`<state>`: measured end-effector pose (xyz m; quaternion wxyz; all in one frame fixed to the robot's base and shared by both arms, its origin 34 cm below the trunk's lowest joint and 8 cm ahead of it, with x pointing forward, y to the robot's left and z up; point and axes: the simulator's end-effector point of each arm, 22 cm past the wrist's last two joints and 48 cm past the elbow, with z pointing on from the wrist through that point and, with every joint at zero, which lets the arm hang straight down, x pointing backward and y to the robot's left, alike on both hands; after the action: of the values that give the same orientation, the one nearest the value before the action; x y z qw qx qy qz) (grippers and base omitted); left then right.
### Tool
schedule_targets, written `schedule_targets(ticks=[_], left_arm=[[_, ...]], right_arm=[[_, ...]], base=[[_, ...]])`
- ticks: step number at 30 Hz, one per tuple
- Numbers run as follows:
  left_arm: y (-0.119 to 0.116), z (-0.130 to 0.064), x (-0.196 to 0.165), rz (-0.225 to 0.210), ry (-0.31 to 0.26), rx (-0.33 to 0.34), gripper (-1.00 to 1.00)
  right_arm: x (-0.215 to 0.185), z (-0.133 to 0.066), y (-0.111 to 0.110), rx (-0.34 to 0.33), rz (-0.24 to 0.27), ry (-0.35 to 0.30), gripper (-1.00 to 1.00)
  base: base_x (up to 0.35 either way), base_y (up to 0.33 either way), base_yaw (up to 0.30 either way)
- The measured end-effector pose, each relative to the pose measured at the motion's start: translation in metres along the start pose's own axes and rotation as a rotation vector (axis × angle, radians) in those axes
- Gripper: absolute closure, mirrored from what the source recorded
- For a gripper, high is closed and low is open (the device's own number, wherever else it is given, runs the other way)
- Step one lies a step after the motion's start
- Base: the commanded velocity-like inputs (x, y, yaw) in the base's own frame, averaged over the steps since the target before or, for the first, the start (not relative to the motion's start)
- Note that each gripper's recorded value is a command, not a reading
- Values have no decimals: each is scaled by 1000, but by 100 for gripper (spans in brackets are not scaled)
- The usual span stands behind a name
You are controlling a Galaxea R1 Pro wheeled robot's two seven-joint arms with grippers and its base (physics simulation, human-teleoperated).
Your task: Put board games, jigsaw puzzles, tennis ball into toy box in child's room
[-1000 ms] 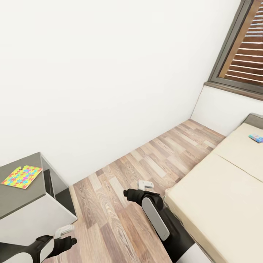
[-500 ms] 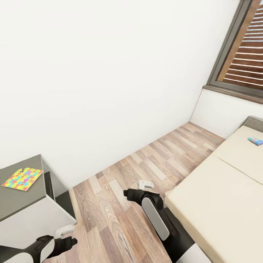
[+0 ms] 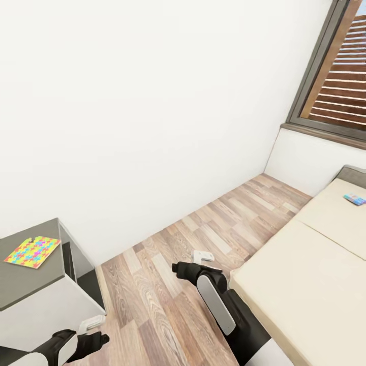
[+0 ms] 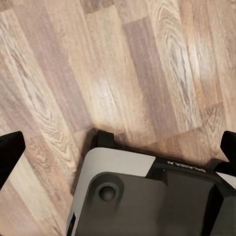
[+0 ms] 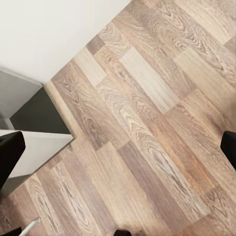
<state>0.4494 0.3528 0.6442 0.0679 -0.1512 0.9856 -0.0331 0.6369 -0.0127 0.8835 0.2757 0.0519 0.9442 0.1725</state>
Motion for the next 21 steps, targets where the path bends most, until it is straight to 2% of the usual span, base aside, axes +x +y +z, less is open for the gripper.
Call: schedule_targets(ticks=[21], left_arm=[[-9,-9,-12,4,-32,15,-100]], right_arm=[[-12,-12,5,-4,-9,-34,-100]], base=[[0,0,0]])
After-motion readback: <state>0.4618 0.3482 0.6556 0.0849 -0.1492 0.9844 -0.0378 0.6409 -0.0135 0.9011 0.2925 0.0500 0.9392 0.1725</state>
